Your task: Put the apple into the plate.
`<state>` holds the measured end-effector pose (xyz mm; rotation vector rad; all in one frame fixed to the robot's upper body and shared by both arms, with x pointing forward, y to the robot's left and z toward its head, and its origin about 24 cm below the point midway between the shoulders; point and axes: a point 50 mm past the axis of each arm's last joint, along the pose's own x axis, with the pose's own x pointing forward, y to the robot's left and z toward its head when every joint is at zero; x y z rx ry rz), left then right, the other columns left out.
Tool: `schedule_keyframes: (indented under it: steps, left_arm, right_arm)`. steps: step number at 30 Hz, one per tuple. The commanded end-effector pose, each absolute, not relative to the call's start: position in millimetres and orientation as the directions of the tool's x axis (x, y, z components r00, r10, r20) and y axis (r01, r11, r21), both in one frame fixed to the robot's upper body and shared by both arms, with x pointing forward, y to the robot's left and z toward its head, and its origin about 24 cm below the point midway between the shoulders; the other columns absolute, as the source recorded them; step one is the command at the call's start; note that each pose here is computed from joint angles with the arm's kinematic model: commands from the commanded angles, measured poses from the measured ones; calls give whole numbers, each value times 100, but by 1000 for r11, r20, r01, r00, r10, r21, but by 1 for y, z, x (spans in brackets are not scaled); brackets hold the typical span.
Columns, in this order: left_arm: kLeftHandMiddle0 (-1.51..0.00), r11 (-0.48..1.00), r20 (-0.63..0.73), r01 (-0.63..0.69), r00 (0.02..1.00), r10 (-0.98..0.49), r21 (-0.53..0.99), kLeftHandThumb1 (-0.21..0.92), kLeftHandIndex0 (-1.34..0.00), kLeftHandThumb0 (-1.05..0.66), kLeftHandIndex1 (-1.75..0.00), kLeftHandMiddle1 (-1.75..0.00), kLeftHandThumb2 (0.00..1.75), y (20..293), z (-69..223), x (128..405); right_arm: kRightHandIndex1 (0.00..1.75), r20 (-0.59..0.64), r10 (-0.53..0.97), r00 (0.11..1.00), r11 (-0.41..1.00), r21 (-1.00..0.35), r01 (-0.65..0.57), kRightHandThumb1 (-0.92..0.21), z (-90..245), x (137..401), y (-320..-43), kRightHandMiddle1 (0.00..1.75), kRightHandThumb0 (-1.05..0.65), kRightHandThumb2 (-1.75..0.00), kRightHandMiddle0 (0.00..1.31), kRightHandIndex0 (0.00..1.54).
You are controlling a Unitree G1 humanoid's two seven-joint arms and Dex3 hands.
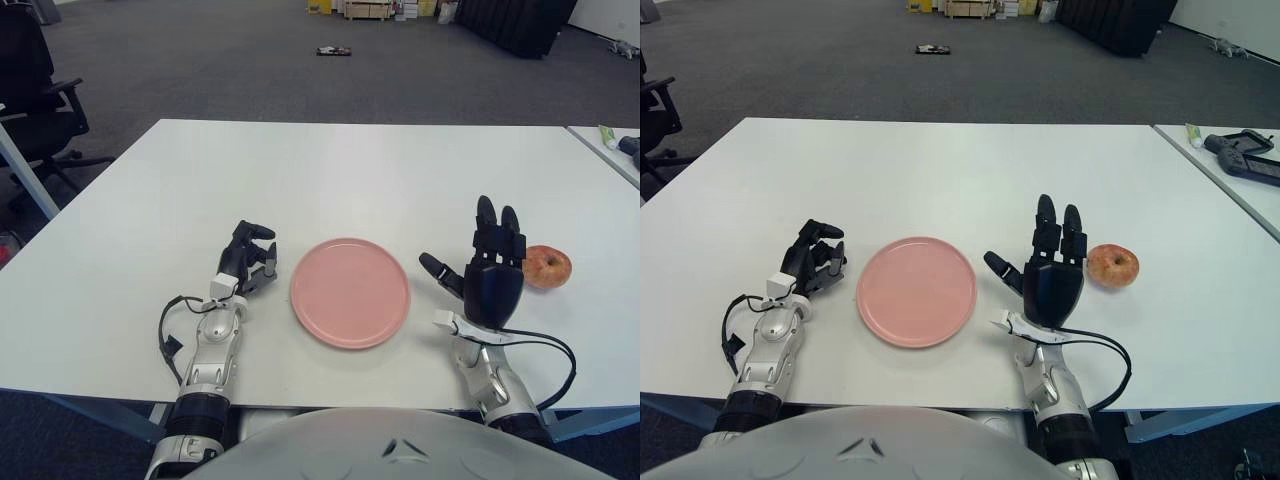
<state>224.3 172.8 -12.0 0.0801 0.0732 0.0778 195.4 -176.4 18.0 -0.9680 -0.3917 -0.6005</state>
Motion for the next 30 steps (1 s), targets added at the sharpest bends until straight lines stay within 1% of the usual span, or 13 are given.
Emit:
schedule_keyframes:
  steps: [1,5,8,14,17,22,30]
  left_arm:
    - [-53,993,-104,-83,990,91,82,62,-38,-39,-175,-175,94,175,-17,223]
    - [-56,994,-97,-78,992,85,73,61,-38,-39,-175,-175,95,175,-17,223]
    - [-58,995,-89,-74,993,80,72,61,-39,-40,-175,-175,96,175,-16,223]
    - [-58,995,-82,-72,994,77,72,59,-40,-40,-175,-175,98,176,-17,223]
    - [-57,994,-82,-75,993,82,77,58,-40,-40,-175,-175,99,176,-17,223]
    - [-54,993,-91,-87,991,93,76,59,-40,-40,-175,-175,98,176,-17,222]
    - [-52,993,-105,-93,989,101,79,61,-38,-39,-175,-175,95,176,-17,222]
  right_arm:
    - [0,529,-340,777,407,-663,629,-73,23,200,-186,0,-95,-34,0,0]
    - [0,514,-383,768,365,-679,637,-72,24,207,-196,0,-96,-33,0,0]
    - [0,536,-407,740,307,-682,664,-73,22,215,-203,0,-97,-33,0,0]
    - [0,580,-441,685,225,-667,710,-73,23,218,-206,0,-98,-32,0,0]
    - [0,581,-456,674,212,-664,716,-72,25,220,-207,0,-97,-31,0,0]
    - [0,563,-492,664,200,-669,716,-71,28,225,-214,0,-96,-31,0,0]
    - [0,460,-579,673,187,-728,659,-73,26,239,-230,0,-100,-30,0,0]
